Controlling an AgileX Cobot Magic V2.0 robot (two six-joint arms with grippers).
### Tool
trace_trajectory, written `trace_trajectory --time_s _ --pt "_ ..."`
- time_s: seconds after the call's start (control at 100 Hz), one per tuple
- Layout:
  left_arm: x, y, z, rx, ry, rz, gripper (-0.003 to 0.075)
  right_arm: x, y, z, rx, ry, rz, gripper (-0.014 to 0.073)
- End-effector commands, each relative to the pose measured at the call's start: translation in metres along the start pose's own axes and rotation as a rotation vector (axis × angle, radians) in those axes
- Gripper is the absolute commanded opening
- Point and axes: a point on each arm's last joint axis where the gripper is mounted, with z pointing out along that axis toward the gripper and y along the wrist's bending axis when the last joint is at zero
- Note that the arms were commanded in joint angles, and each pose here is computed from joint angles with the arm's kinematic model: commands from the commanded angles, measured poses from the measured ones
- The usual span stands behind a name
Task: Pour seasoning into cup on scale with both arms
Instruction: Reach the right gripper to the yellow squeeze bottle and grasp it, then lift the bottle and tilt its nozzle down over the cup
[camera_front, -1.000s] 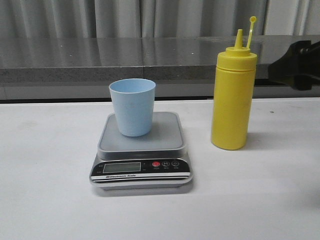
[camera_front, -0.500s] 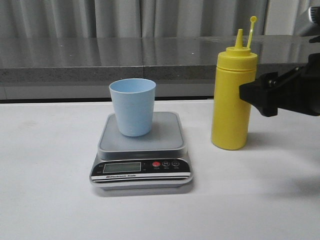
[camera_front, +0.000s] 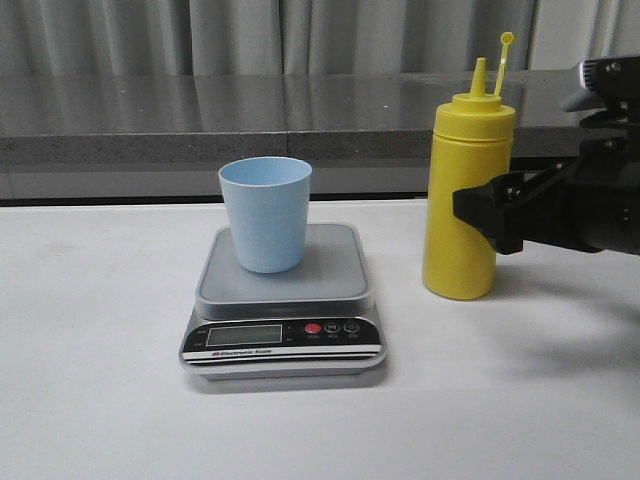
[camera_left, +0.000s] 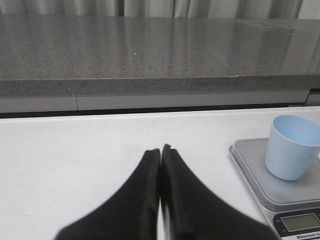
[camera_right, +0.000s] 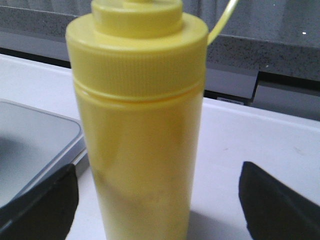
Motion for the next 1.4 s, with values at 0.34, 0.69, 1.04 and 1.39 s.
trace_trajectory --time_s 0.34,0.69,1.04,1.39 --pt "-0.014 0.000 -0.002 -0.005 -0.087 0.000 -0.0020 -0.025 -0.002 0.031 -0.048 -0.169 -0.033 0.0642" --pt "-0.014 0.000 -0.002 -0.005 -0.087 0.000 -0.0020 -0.020 -0.002 0.047 -0.088 -0.168 -0.042 0.0632" --pt "-0.014 0.000 -0.002 -0.005 -0.087 0.000 -0.0020 -0.024 -0.001 0.047 -0.094 -0.212 -0.041 0.0374" --pt "-0.014 0.000 -0.002 -0.005 -0.087 0.000 -0.0020 -0.033 -0.001 0.044 -0.094 -0.234 -0.073 0.0343"
